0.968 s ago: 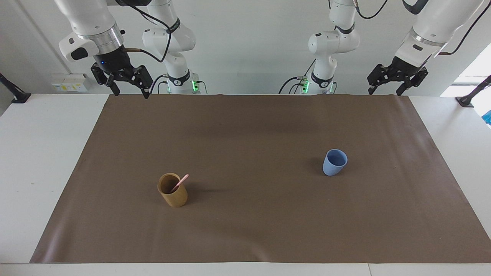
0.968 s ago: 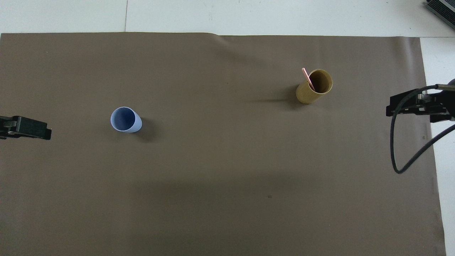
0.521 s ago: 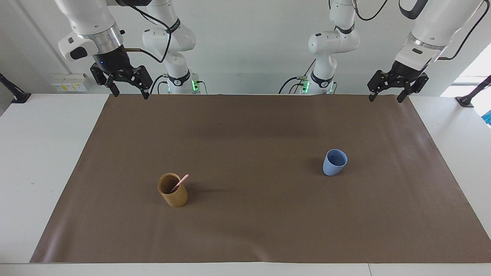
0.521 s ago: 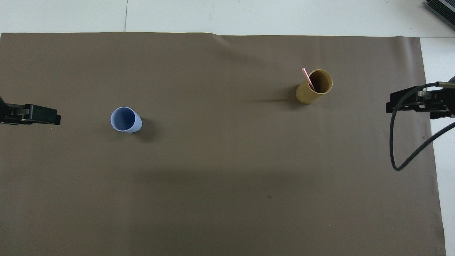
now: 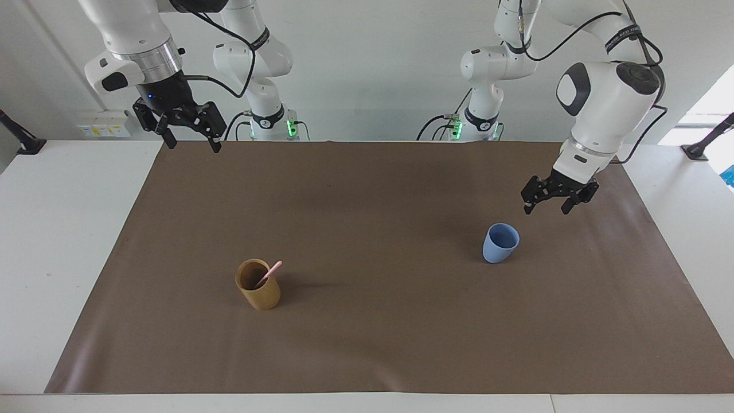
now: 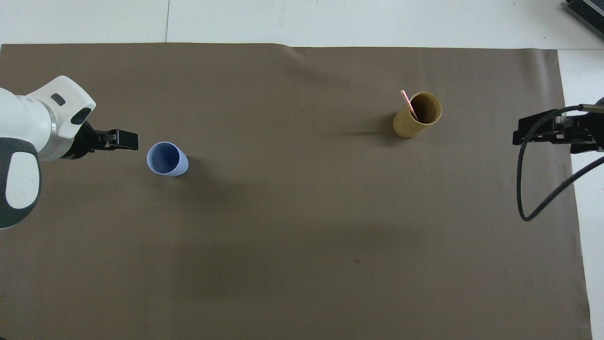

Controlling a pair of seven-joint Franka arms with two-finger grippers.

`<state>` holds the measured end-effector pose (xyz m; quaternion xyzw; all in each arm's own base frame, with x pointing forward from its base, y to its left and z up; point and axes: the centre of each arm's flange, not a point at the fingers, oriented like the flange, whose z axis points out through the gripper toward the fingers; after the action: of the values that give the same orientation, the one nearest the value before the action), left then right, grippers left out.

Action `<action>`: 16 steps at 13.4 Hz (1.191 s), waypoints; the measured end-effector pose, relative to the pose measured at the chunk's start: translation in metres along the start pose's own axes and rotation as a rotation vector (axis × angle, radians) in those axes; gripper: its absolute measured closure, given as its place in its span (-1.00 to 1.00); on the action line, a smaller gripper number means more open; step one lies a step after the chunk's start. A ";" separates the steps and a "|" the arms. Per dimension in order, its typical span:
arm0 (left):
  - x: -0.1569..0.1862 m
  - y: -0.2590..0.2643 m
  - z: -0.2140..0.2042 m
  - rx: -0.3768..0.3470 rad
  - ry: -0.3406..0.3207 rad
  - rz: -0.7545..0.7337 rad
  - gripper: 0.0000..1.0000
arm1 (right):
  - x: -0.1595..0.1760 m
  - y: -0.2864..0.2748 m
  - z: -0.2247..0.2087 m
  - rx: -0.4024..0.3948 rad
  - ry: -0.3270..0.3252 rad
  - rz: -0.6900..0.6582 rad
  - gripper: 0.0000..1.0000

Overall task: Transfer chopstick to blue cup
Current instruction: 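Reach the left gripper to the blue cup and grasp its rim, then slide the cup with the left gripper while the right gripper grabs the stick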

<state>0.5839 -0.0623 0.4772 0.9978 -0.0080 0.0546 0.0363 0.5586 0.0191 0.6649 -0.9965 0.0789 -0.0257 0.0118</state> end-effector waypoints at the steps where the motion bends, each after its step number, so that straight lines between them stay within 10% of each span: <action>1: 0.004 0.001 0.017 -0.004 -0.007 -0.009 -1.00 | 0.000 0.000 0.000 0.000 0.000 0.000 -1.00; 11: -0.014 0.019 0.109 -0.012 -0.007 -0.018 -0.99 | 0.000 0.000 0.000 0.000 0.000 0.000 -1.00; 13: -0.014 0.018 0.109 -0.012 -0.007 -0.019 -0.87 | 0.000 0.000 0.000 0.000 0.000 0.000 -1.00; 16: -0.014 0.018 0.109 -0.012 -0.006 -0.020 -0.13 | 0.001 0.003 0.000 0.000 0.000 0.005 -1.00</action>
<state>0.5813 -0.0878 0.3691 0.9978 0.0014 0.0510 0.0426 0.5586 0.0164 0.6649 -0.9963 0.0813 -0.0257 0.0118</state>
